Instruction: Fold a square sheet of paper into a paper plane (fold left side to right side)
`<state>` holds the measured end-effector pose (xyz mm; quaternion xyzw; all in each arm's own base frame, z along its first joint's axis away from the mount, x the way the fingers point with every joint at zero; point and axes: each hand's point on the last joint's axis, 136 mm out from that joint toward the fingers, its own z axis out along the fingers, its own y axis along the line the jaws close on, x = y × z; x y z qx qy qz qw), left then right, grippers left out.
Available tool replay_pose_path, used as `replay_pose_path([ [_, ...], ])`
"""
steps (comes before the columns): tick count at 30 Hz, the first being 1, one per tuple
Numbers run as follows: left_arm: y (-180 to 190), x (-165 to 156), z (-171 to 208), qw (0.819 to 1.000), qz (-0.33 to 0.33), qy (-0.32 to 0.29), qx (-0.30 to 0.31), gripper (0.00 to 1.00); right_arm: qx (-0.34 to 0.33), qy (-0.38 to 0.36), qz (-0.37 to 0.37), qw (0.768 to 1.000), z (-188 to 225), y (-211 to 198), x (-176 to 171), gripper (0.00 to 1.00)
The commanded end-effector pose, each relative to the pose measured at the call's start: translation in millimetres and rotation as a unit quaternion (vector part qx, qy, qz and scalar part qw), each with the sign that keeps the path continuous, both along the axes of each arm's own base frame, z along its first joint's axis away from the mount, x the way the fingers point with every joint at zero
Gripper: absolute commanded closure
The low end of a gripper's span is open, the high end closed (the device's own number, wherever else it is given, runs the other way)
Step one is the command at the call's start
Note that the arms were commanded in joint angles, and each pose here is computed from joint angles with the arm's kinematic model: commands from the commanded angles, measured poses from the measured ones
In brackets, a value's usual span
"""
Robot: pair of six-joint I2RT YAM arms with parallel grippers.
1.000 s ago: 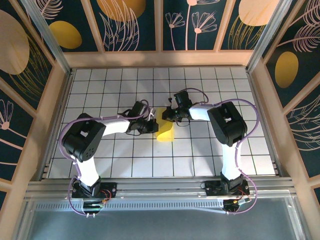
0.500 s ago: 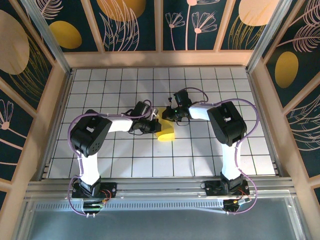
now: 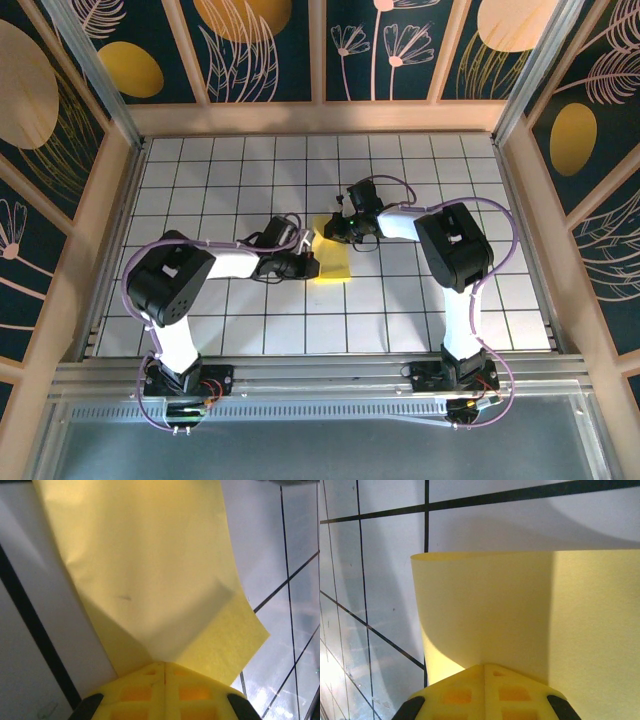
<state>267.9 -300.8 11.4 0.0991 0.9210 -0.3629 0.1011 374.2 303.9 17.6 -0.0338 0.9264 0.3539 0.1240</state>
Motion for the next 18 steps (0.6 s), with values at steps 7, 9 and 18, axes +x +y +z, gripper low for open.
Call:
replay_pose_path([
  [7,38.5,-79.6,-41.6,0.988,-0.037,0.128,0.082,0.96,-0.085,0.044,-0.019,0.995,-50.4,-28.5,-12.4,1.0],
  [9,37.8,-79.8,-40.6,0.988,-0.038,0.128,0.081,0.96,-0.086,0.044,-0.019,0.995,-50.8,-28.8,-12.8,1.0],
  [18,39.1,-87.1,-39.4,0.986,-0.043,0.136,0.082,0.95,-0.087,0.044,-0.018,0.995,-50.5,-28.4,-12.7,1.0],
])
